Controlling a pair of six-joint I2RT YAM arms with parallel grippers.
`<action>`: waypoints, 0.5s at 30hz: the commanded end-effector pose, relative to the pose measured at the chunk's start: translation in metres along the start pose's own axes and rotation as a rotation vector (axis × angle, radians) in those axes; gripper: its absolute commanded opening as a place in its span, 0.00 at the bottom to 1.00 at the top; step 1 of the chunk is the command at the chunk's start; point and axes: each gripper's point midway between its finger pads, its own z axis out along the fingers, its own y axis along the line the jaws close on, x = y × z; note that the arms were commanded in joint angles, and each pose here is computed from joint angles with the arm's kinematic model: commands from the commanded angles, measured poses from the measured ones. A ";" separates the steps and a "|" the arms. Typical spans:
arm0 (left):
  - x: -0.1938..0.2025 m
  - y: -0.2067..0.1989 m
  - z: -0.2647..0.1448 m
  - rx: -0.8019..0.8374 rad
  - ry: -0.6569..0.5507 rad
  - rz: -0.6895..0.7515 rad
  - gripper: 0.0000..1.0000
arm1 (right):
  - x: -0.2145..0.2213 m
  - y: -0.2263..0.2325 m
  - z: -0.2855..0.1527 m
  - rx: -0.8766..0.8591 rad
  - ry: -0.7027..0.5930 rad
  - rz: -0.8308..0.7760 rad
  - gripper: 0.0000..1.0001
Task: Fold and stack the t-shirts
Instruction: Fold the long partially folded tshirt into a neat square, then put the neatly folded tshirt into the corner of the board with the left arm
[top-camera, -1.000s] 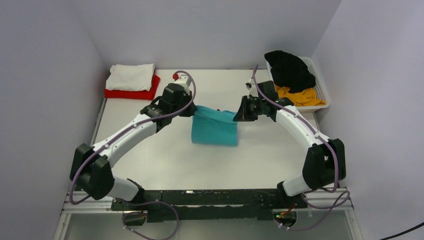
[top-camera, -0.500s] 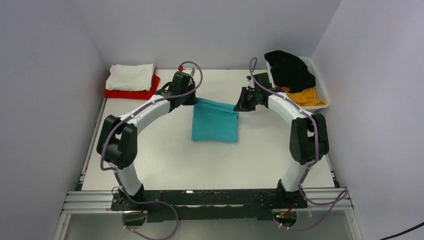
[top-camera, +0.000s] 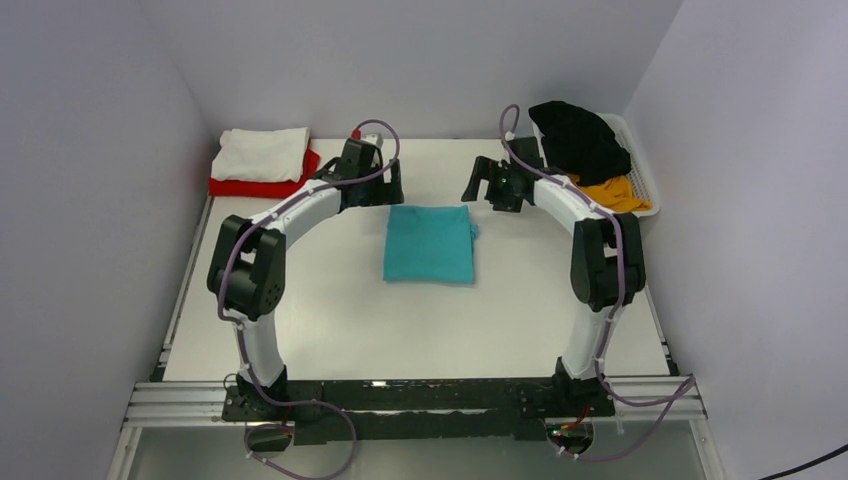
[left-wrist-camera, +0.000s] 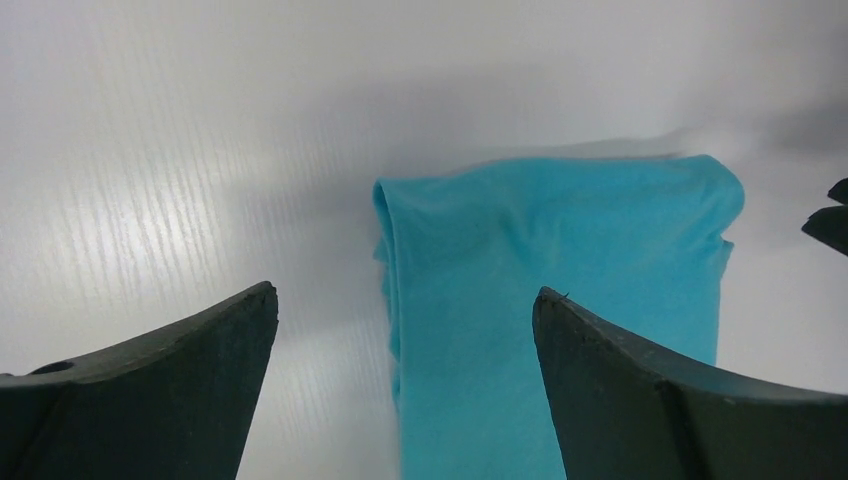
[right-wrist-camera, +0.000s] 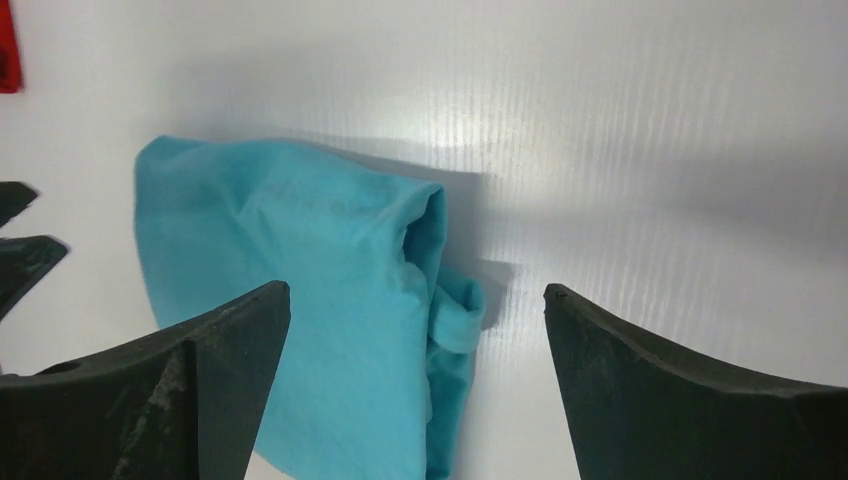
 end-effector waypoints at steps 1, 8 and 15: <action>0.000 -0.019 -0.022 0.097 -0.021 -0.007 1.00 | -0.027 0.027 -0.041 -0.106 -0.196 -0.071 1.00; 0.056 -0.014 -0.008 0.150 0.106 -0.050 0.99 | 0.025 0.036 -0.066 -0.250 -0.197 -0.088 1.00; 0.092 -0.016 0.014 0.184 0.205 -0.081 0.81 | 0.042 0.025 -0.081 -0.204 -0.199 -0.092 1.00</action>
